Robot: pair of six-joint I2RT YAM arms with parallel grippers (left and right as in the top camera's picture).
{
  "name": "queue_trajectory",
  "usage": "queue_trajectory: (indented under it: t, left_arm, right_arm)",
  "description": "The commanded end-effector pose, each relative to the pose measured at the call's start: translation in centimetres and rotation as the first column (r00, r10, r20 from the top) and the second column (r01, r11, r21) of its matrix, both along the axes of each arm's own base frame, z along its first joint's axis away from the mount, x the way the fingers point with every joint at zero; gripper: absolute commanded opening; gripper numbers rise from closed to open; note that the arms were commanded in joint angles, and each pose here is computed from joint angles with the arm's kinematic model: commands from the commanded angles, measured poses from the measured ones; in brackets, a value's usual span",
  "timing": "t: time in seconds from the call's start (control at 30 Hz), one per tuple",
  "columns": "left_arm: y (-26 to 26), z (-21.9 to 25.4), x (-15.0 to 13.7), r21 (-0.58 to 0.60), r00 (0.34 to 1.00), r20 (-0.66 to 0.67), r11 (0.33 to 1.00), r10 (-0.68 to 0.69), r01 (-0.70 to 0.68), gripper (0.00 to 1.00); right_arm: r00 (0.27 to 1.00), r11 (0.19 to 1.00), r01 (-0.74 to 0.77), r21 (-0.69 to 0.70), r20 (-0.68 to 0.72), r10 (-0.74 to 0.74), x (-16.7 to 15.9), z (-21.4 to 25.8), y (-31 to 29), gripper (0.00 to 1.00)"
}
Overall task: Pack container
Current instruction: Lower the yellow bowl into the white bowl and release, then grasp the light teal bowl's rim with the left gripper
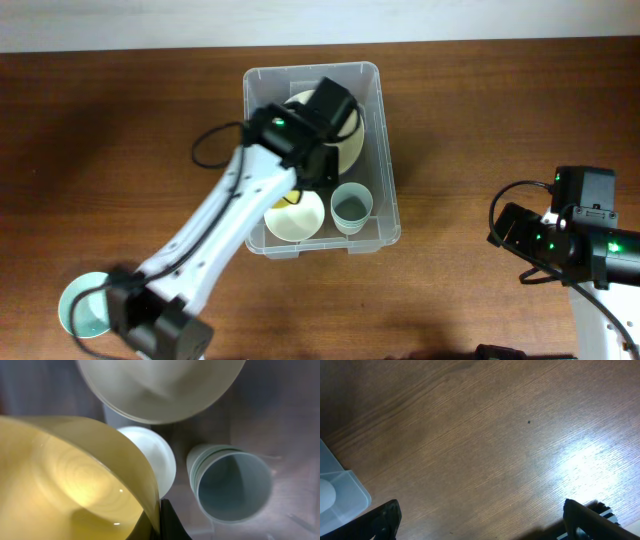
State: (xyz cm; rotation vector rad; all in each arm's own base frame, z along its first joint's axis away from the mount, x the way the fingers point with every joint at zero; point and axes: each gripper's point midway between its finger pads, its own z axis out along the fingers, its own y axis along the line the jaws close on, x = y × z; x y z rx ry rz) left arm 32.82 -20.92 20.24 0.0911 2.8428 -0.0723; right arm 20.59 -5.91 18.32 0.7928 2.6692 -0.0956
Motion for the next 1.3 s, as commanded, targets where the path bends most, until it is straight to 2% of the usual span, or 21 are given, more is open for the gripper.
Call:
queue_trajectory:
  t: [0.0,0.2,0.27,0.3,0.43,0.53,0.6,0.73,0.83,0.93,1.03,1.1,1.13,1.23,1.27]
  left_arm:
    - [-1.8,-5.3,-0.7,0.021,0.993,-0.12,1.0,-0.002,0.004,0.01]
    - [-2.2,-8.7,-0.7,0.065,0.981,-0.192,0.998,0.001,0.012,0.01]
    - [-2.3,-9.3,-0.9,0.067,0.978,-0.21,0.998,0.0,0.014,0.04]
    - [-2.3,-9.4,-0.9,0.069,0.977,-0.213,0.998,0.001,0.014,0.08]
    - [-2.2,-9.4,-0.9,0.071,0.977,-0.215,0.997,0.001,0.014,0.38]
    - [-2.1,-9.0,-0.9,0.075,0.977,-0.213,0.997,0.003,0.013,0.39]
    - [-1.4,-8.0,-0.5,0.089,0.981,-0.194,0.996,0.018,0.0,0.39]
    - [2.7,-3.1,1.5,0.13,0.991,-0.081,0.987,0.105,-0.094,0.39]
    - [7.3,1.7,2.2,0.083,0.978,0.014,0.974,0.21,-0.211,0.39]
    - [12.7,5.7,1.8,0.019,0.935,0.091,0.938,0.344,-0.347,0.39]
    - [18.7,8.6,0.2,-0.024,0.854,0.145,0.864,0.5,-0.502,0.39]
    - [22.8,9.5,-1.3,-0.019,0.775,0.176,0.79,0.607,-0.613,0.39]
    - [26.2,9.6,-2.9,-0.015,0.704,0.187,0.719,0.685,-0.695,0.4]
    - [30.4,7.9,-5.3,0.003,0.598,0.163,0.606,0.784,-0.795,0.42]
    - [31.5,7.0,-6.0,0.014,0.567,0.151,0.572,0.81,-0.82,0.45]
  right_arm:
    - [1.0,1.0,0.0,0.004,0.001,0.0,-0.1,0.0,0.0,0.99]
    - [1.0,1.0,0.0,0.003,0.001,0.0,-0.1,0.0,0.0,0.99]
    - [1.0,1.0,0.001,0.004,0.001,-0.001,-0.1,0.0,0.0,0.99]
    - [1.0,1.0,0.0,0.003,0.001,0.0,-0.1,0.0,0.0,0.99]
    - [1.0,1.0,0.0,0.003,0.001,0.0,-0.1,0.0,0.0,0.99]
    - [1.0,1.0,0.0,0.003,0.001,0.0,-0.1,0.0,0.0,0.99]
    - [1.0,1.0,0.0,0.003,0.001,0.0,-0.1,0.0,0.0,0.99]
    - [1.0,1.0,0.0,0.003,0.001,0.0,-0.1,0.0,-0.1,0.99]
    - [1.0,1.0,0.001,0.003,0.001,-0.001,-0.1,0.0,-0.1,0.99]
    - [1.0,1.0,0.0,0.003,0.002,0.0,-0.1,0.0,-0.1,0.99]
    - [1.0,1.0,0.0,0.003,0.002,0.0,-0.1,0.0,-0.1,0.99]
    - [1.0,1.0,0.0,0.003,0.002,0.0,-0.1,0.0,-0.1,0.99]
    - [1.0,1.0,0.001,0.003,0.003,-0.001,-0.1,0.0,-0.1,0.99]
    - [1.0,1.0,0.001,0.003,0.002,-0.001,-0.1,0.0,-0.1,0.99]
    - [1.0,1.0,0.001,0.003,0.002,-0.001,-0.1,0.0,-0.1,0.99]
